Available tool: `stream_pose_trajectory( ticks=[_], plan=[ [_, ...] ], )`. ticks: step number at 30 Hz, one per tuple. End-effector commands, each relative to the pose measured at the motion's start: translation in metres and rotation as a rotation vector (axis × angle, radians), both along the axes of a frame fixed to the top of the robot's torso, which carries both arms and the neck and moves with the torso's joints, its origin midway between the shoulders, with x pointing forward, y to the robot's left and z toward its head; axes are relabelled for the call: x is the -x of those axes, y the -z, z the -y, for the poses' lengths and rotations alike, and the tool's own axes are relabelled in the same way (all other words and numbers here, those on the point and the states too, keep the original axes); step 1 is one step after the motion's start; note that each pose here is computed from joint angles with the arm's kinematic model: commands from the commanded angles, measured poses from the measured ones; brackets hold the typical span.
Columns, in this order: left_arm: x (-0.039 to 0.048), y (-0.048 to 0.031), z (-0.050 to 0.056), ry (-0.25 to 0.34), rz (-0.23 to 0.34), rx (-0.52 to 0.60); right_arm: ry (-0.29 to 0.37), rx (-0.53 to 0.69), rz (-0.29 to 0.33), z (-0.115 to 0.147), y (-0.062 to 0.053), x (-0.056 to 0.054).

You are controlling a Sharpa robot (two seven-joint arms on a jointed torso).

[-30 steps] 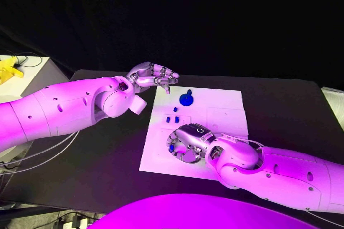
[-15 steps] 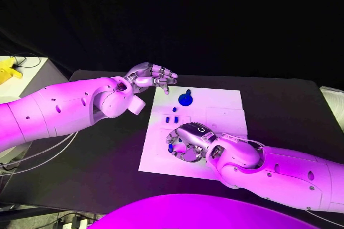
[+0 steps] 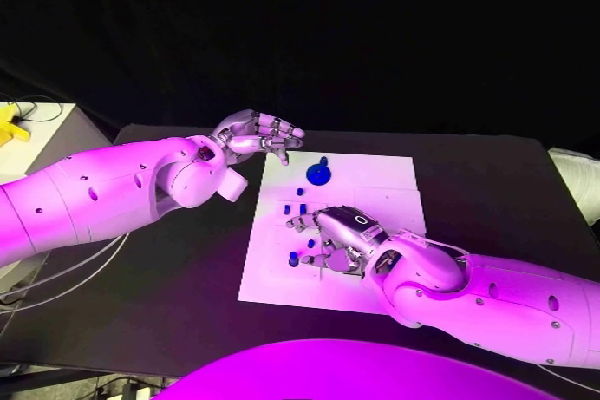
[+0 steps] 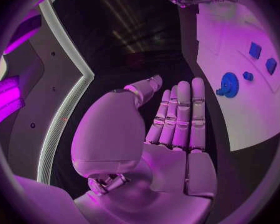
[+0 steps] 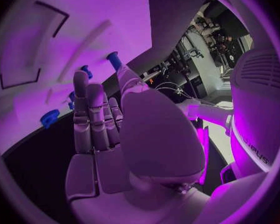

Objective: Assemble the parts on the task board

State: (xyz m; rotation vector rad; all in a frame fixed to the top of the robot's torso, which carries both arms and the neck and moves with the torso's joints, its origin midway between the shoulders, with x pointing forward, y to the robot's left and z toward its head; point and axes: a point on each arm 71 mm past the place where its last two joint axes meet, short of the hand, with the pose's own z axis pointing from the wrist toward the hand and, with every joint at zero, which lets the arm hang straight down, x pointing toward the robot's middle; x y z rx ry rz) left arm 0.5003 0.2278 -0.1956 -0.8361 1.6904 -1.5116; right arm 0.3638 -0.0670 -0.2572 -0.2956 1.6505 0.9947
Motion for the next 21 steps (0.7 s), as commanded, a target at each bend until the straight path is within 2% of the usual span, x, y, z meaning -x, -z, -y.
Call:
stream_pose_trajectory(
  ticks=[1,4,9,11,17,21],
  plan=[
    [0.0006,-0.0001,0.003,0.019,-0.005,0.015,0.026,-0.095,-0.004,0.014,-0.011,-0.002],
    [0.0008,0.0015,0.002,0.017,-0.009,0.017,0.072,-0.118,-0.038,0.037,-0.019,-0.009],
    [0.0009,0.0045,0.0,0.007,-0.014,0.023,0.204,-0.146,-0.178,0.083,-0.031,-0.026],
    [0.001,0.0055,-0.001,0.004,-0.015,0.026,0.244,-0.141,-0.206,0.101,-0.036,-0.031],
    [0.001,0.0068,-0.002,-0.01,-0.015,0.034,0.36,-0.123,-0.298,0.146,-0.041,-0.033],
    [0.0019,0.0068,-0.002,-0.014,-0.02,0.045,0.414,-0.078,-0.327,0.165,-0.04,-0.03]
  ],
)
